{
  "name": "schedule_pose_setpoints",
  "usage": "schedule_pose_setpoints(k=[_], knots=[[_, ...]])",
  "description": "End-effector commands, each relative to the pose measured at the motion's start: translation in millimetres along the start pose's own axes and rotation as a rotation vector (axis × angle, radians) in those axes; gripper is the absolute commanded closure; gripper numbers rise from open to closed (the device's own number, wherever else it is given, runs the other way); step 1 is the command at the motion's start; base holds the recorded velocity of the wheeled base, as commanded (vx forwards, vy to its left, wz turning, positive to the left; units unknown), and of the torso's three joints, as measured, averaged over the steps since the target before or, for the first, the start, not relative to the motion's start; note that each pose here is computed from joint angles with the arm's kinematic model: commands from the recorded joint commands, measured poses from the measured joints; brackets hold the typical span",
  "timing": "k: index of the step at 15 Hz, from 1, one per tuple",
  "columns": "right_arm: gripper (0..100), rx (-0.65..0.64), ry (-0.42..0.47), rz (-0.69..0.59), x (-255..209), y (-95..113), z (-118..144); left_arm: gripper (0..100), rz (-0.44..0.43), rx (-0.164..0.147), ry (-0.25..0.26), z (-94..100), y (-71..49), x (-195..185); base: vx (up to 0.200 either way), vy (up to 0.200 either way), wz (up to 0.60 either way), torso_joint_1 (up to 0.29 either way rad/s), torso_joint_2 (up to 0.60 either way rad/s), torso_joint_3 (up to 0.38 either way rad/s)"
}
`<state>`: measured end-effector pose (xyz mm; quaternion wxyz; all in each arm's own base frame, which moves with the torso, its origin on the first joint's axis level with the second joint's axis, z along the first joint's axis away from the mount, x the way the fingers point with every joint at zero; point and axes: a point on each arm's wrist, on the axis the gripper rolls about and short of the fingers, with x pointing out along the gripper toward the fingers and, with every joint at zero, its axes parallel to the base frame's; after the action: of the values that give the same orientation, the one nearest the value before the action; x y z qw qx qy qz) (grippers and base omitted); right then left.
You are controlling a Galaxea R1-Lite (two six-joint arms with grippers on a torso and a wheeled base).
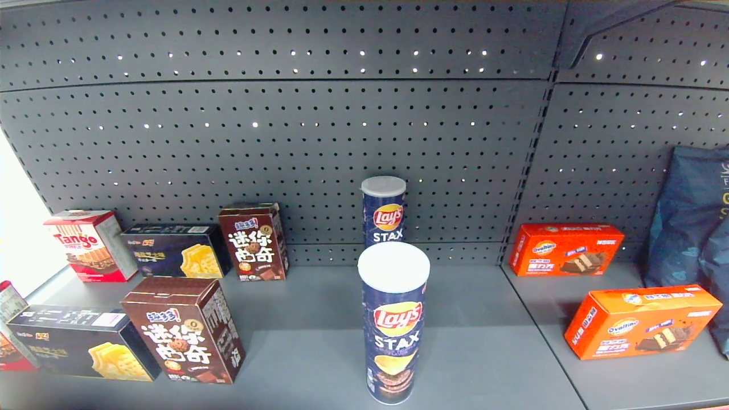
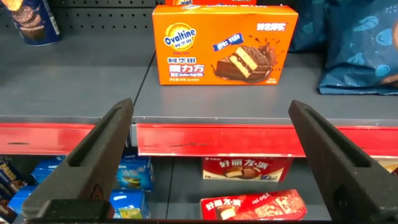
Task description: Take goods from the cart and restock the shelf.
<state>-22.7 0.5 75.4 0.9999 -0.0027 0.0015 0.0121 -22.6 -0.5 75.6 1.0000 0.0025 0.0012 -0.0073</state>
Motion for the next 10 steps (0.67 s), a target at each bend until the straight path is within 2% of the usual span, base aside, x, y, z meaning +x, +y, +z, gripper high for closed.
schedule_pose_setpoints(k=[1,10], knots=[[0,-0.001,-0.001,0.0,-0.1,0.0,-0.1,0,-0.001,-0.004,-0.004,0.1,0.0,-0.2,0.0,0.0,0.0,0.0,0.0,0.0],[0,-0.001,-0.001,0.003,-0.1,0.1,-0.1,0,-0.005,0.001,-0.004,0.1,-0.1,-0.2,0.0,0.0,0.0,0.0,0.0,0.0]])
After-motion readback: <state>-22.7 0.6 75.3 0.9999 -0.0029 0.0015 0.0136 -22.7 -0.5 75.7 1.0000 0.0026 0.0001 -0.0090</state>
